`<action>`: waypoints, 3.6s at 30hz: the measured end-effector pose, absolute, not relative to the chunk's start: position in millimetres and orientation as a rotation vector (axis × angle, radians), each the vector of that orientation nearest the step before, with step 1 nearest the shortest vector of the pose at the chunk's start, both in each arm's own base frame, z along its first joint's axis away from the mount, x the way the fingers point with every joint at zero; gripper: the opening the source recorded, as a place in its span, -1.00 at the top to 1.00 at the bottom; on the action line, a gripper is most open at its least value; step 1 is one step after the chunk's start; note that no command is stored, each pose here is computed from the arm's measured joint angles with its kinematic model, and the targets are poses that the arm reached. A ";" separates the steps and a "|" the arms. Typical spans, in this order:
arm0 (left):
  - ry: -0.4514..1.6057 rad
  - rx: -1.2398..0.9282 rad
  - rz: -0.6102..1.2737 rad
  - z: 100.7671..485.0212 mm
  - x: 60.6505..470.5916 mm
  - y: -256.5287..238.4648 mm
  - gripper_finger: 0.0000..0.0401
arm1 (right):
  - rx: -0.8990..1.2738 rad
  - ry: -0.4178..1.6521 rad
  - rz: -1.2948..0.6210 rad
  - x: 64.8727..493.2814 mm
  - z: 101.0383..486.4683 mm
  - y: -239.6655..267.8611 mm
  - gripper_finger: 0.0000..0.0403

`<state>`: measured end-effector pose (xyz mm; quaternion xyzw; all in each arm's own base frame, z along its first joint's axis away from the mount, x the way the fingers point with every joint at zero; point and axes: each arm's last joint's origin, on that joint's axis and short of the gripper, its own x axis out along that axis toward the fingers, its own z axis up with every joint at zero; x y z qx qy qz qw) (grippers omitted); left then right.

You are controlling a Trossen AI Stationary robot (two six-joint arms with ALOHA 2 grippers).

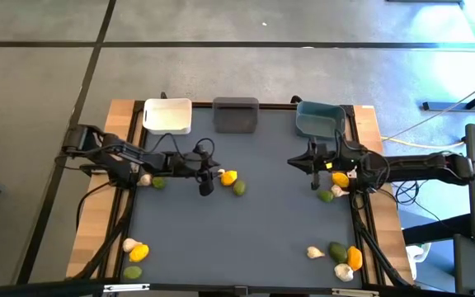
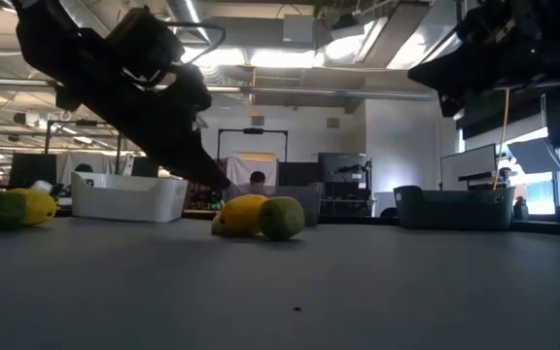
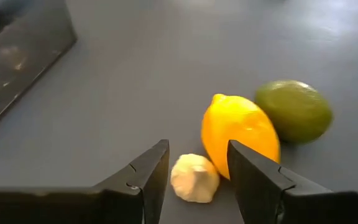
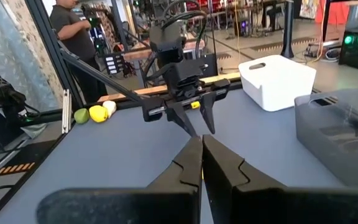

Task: Sort produce into baskets
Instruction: Put the garlic into the white bin

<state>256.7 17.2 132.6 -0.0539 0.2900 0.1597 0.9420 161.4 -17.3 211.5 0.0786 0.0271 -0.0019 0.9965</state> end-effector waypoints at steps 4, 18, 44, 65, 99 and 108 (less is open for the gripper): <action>0.614 -0.123 0.339 127.0 257.0 19.4 0.25 | 0.170 0.080 -0.006 166.0 209.8 -18.0 0.93; 0.624 -0.136 0.345 123.5 257.6 19.4 0.30 | 0.184 0.064 -0.013 171.1 209.1 -18.9 0.93; 0.649 -0.081 0.332 111.2 261.4 21.1 0.60 | 0.185 0.078 -0.014 171.0 207.7 -18.9 0.93; 0.522 -0.010 0.336 151.9 253.1 21.5 0.96 | 0.185 0.082 -0.015 171.0 207.2 -18.9 0.93; 0.492 -0.055 0.916 214.7 167.0 91.2 0.97 | 0.220 0.203 -0.126 178.7 189.1 -22.8 0.93; 0.520 -0.095 1.056 211.3 150.9 113.4 0.97 | 0.220 0.202 -0.127 178.7 189.1 -22.8 0.93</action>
